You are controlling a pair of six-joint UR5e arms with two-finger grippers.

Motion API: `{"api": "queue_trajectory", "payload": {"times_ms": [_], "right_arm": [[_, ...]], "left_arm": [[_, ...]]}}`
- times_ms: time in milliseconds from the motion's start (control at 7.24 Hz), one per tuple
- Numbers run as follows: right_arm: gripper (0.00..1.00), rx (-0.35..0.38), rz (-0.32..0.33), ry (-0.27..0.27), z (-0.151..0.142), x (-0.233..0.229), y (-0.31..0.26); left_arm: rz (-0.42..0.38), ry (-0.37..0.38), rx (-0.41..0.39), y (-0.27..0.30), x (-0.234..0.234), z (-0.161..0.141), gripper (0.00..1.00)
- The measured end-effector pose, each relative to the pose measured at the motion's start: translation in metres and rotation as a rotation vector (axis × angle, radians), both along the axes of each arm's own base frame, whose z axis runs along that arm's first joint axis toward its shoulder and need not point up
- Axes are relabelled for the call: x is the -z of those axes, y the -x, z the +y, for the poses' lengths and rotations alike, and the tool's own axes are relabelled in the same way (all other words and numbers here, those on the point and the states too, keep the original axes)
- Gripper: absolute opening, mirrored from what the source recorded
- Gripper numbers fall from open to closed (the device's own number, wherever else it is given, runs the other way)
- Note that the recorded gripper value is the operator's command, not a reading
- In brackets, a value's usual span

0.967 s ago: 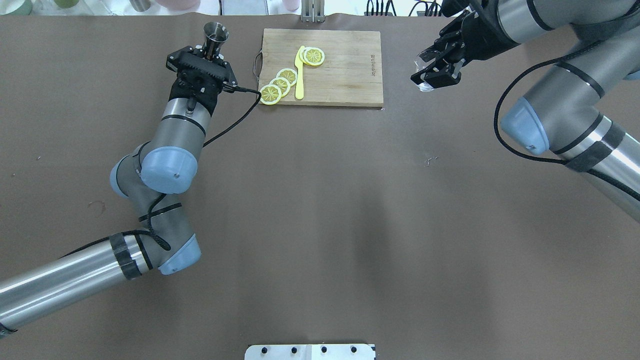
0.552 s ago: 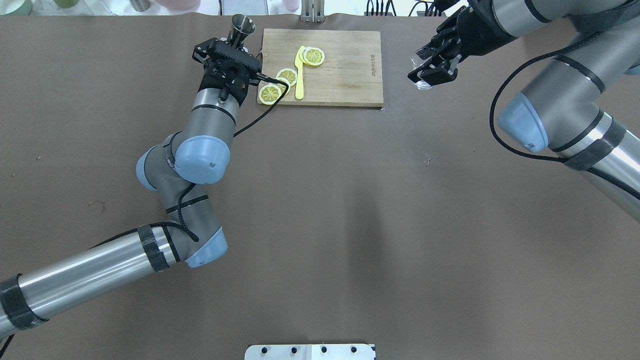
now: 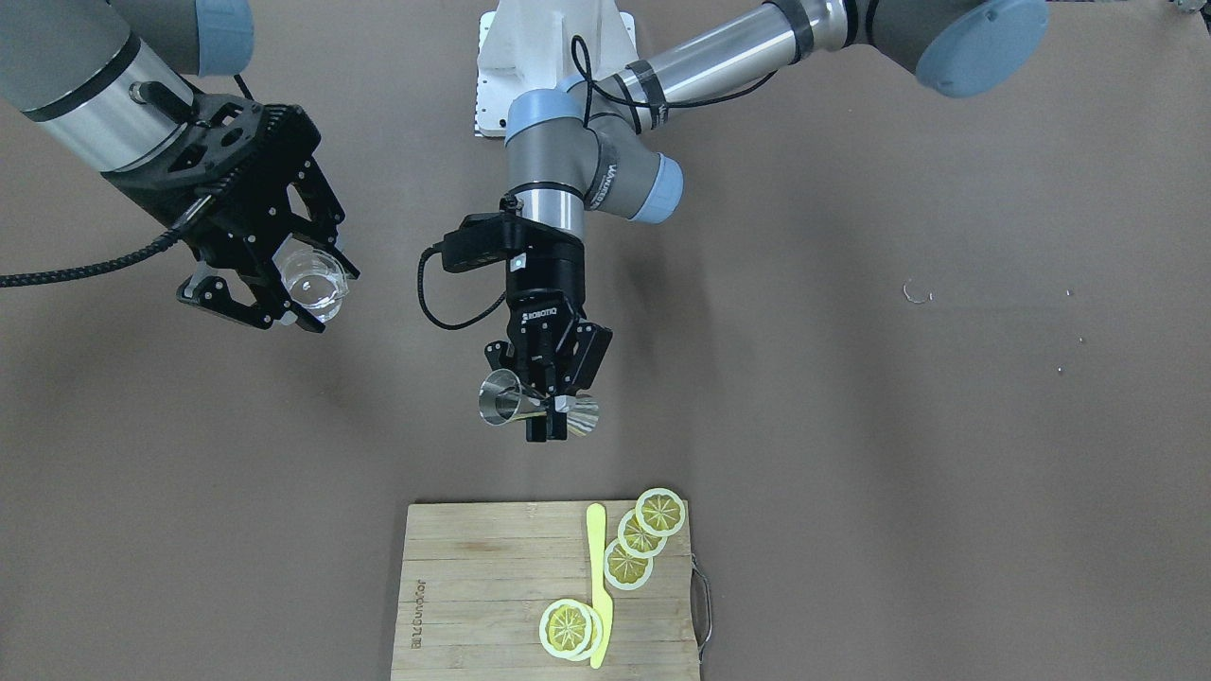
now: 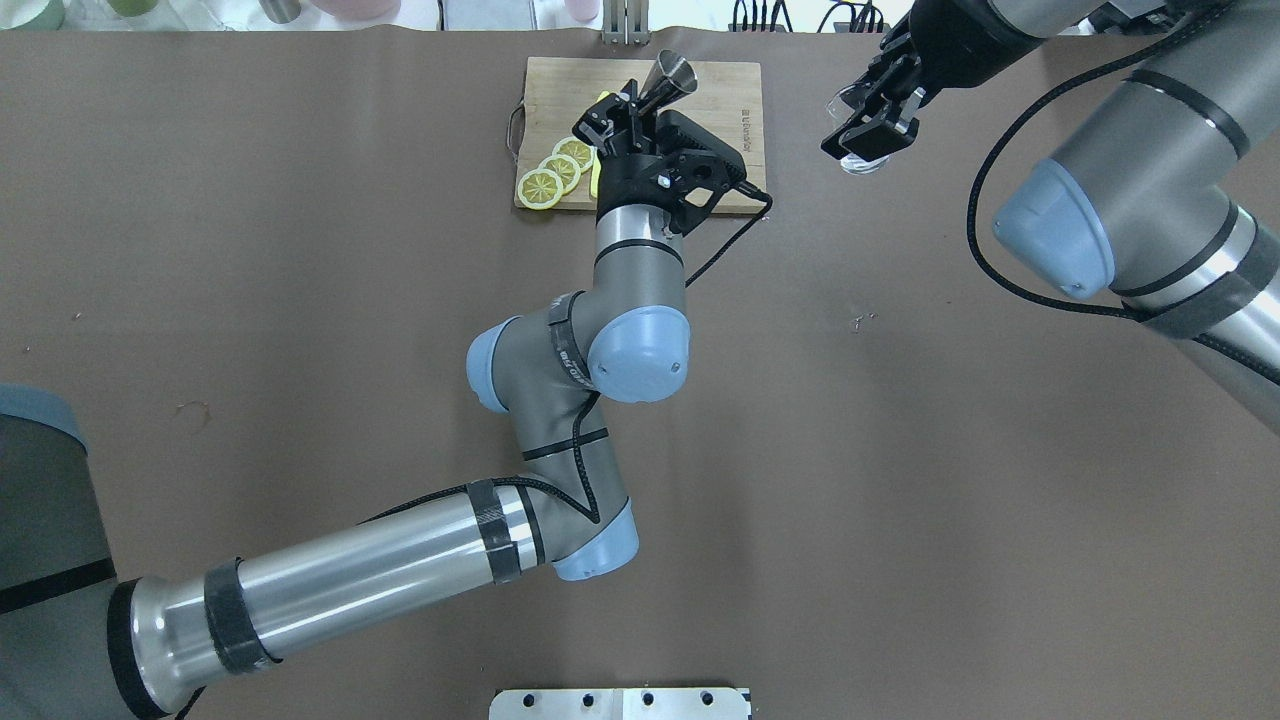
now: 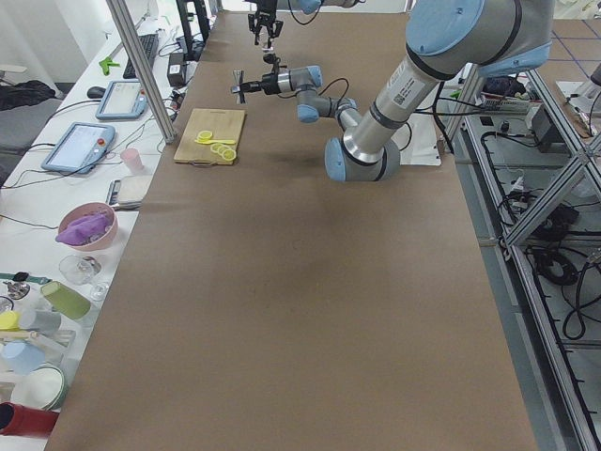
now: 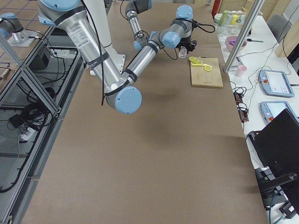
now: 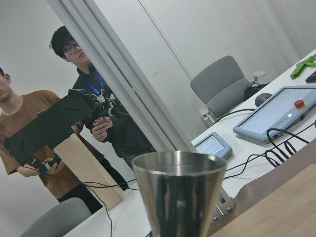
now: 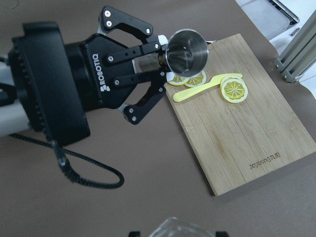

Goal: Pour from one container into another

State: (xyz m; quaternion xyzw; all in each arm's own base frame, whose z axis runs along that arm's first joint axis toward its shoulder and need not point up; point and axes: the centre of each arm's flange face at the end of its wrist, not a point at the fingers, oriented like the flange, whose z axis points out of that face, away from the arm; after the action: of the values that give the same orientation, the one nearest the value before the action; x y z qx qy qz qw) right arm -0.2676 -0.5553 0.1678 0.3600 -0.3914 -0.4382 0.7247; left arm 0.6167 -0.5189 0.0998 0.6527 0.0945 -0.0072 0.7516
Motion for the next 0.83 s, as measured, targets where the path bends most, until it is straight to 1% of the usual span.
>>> {"api": "queue_trajectory", "payload": {"times_ms": [414,829], "right_arm": [[0.00,0.033,0.064,-0.036,-0.008,0.010,-0.006],[0.00,0.044,0.108,-0.031,-0.023,0.022,-0.013]], "left_arm": [[-0.012,0.004,-0.013,-0.025,0.026,0.004,0.00],[-0.004,0.004,-0.015,-0.042,0.045,0.012,0.00]]}}
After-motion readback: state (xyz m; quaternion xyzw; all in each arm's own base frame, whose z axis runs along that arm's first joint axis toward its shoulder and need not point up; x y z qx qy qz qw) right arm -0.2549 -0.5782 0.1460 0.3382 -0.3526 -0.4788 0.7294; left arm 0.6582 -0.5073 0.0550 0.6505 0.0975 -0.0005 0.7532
